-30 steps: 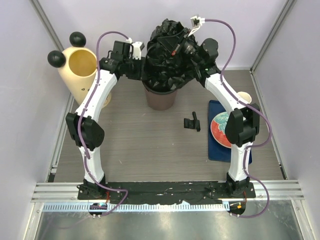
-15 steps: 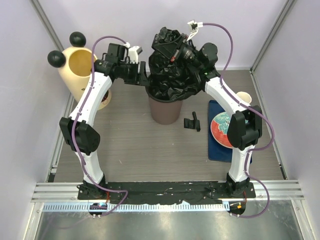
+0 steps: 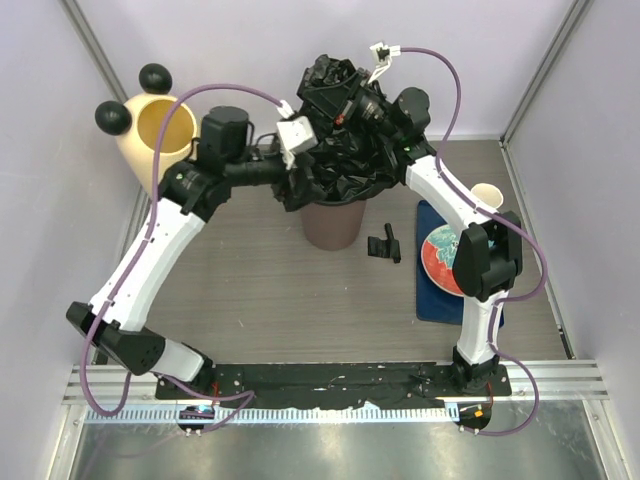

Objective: Put the trash bags into the trash bin

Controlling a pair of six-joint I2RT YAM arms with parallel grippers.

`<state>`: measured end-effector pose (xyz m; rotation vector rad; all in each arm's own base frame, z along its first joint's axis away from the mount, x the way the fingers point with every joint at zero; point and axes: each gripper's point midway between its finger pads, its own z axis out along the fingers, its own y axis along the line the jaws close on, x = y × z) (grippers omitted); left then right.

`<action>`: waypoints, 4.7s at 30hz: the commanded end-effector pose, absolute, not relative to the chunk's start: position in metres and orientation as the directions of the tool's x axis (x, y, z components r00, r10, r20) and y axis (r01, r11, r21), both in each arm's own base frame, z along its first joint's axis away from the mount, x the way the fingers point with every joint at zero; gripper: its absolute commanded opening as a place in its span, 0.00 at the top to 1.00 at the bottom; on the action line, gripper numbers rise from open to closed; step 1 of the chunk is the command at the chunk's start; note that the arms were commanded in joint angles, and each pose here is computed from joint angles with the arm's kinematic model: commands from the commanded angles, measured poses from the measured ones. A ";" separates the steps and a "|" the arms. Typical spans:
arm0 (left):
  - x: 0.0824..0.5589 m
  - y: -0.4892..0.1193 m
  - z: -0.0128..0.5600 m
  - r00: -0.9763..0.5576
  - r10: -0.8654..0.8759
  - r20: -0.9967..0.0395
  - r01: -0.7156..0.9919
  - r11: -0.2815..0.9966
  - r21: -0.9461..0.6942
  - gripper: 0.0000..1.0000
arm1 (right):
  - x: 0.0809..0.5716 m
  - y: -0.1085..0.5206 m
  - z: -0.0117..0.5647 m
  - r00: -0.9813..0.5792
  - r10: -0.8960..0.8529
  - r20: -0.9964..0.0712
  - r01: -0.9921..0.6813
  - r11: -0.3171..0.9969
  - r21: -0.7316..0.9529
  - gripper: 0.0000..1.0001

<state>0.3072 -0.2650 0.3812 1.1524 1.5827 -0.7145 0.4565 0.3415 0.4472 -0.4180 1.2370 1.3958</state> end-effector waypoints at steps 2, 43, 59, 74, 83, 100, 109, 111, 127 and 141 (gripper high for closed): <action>0.323 -0.315 0.363 0.151 0.386 -0.910 0.939 0.231 0.254 0.23 | 0.439 0.335 0.488 -0.192 0.542 -0.818 -0.908 0.219 0.358 0.99; 0.359 -0.382 0.309 0.376 0.539 -0.754 0.844 0.136 0.519 1.00 | 0.435 0.336 0.469 -0.162 0.475 -0.865 -0.910 0.267 0.317 0.99; 0.422 -0.301 0.282 0.363 0.752 -0.551 0.679 0.192 0.709 1.00 | 0.428 0.333 0.496 -0.136 0.513 -0.848 -0.923 0.244 0.296 0.99; 0.411 -0.308 0.239 0.362 0.769 -0.527 0.790 0.046 0.611 0.96 | 0.442 0.334 0.442 -0.287 0.478 -0.830 -0.862 0.249 0.441 0.99; 0.356 -0.309 0.354 0.513 0.545 -0.663 0.721 0.146 0.677 0.34 | 0.448 0.327 0.454 -0.270 0.494 -0.827 -0.872 0.238 0.427 0.99; 0.388 -0.224 0.446 0.012 0.101 -0.995 0.779 0.623 0.073 0.27 | 0.365 0.342 0.431 -0.413 0.286 -0.865 -0.900 0.016 0.436 0.97; 0.373 -0.252 0.466 -0.089 -0.083 -0.993 0.911 0.396 -0.115 0.25 | 0.342 0.340 0.423 -0.374 0.197 -0.906 -0.923 0.022 0.385 0.97; 0.370 -0.257 0.465 -0.113 -0.084 -0.990 0.926 0.353 -0.136 0.26 | 0.338 0.339 0.424 -0.375 0.187 -0.908 -0.922 0.023 0.386 0.97; 0.395 -0.199 0.447 -0.393 -0.249 -0.885 0.794 0.394 -0.463 1.00 | 0.340 0.286 0.418 -0.438 0.192 -0.878 -0.868 0.163 0.469 0.99; 0.403 -0.113 0.315 -0.589 -0.123 -0.799 0.396 0.818 -0.417 1.00 | 0.351 0.200 0.313 -0.636 0.165 -0.754 -0.638 0.438 0.633 0.99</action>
